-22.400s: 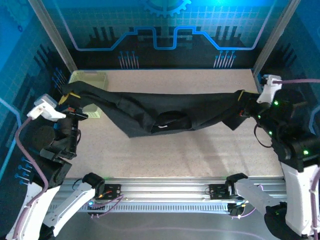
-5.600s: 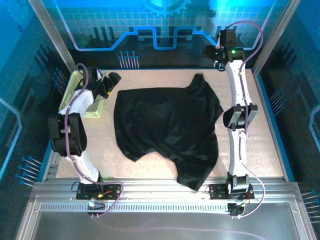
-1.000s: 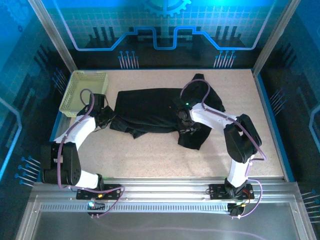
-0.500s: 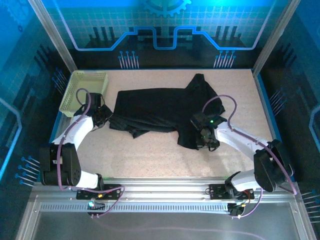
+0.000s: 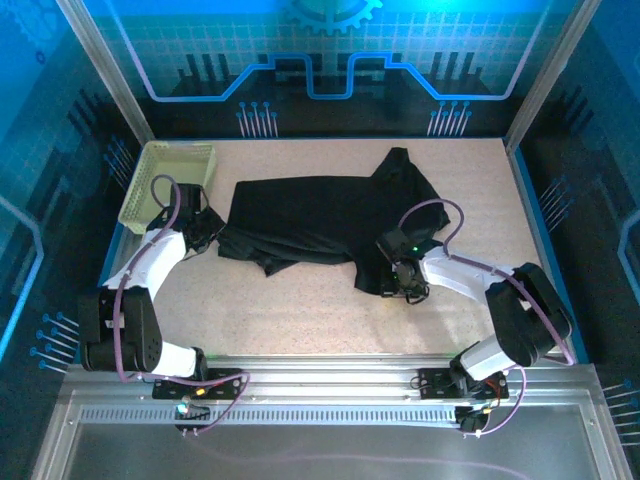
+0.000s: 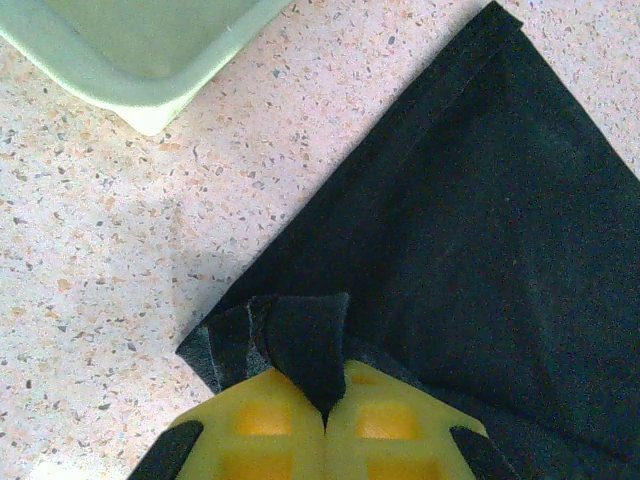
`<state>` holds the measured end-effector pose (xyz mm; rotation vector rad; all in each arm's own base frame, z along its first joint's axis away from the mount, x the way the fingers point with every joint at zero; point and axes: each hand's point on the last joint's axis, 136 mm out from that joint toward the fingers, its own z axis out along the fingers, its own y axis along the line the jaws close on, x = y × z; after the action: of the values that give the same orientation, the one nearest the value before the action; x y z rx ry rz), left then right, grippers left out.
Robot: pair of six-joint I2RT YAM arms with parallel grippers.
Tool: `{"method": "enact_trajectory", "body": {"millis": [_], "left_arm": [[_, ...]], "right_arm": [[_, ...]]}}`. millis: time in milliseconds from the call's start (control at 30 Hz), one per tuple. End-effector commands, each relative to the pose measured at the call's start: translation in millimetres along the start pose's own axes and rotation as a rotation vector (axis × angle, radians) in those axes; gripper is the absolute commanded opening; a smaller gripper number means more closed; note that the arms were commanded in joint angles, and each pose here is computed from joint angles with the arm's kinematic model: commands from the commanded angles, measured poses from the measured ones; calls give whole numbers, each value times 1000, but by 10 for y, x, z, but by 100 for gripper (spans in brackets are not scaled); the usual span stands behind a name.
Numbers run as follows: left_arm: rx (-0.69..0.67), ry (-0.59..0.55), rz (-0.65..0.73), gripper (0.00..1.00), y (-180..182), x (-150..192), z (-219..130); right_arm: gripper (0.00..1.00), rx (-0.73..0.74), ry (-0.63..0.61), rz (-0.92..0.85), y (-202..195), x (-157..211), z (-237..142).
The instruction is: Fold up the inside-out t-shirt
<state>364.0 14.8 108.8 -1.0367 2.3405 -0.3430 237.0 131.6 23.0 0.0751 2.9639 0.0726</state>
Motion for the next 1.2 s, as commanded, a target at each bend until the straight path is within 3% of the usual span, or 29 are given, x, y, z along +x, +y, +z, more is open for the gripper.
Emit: {"method": "enact_trajectory", "body": {"millis": [0,300,600,800,1000,1167], "left_arm": [[24,-13,10,0,-59,-75,-98],[21,-18,17,0,-57,-81,-119],[40,-48,-5,0,-110,-215,-232],[140,-124,-21,0,-322,-449,-543],[327,-218,-25,0,-692,-657,-1069],[529,-307,-9,0,-1107,-874,-1755]], "right_arm": [[44,9,-55,8,71,-232,-30],[39,80,-8,13,-16,-190,168],[3,256,-112,31,-396,-291,-365],[0,376,-325,92,-853,-482,-1356],[0,223,-672,238,-1171,-718,-2662],[0,139,-865,280,-1285,-914,-3560]]}}
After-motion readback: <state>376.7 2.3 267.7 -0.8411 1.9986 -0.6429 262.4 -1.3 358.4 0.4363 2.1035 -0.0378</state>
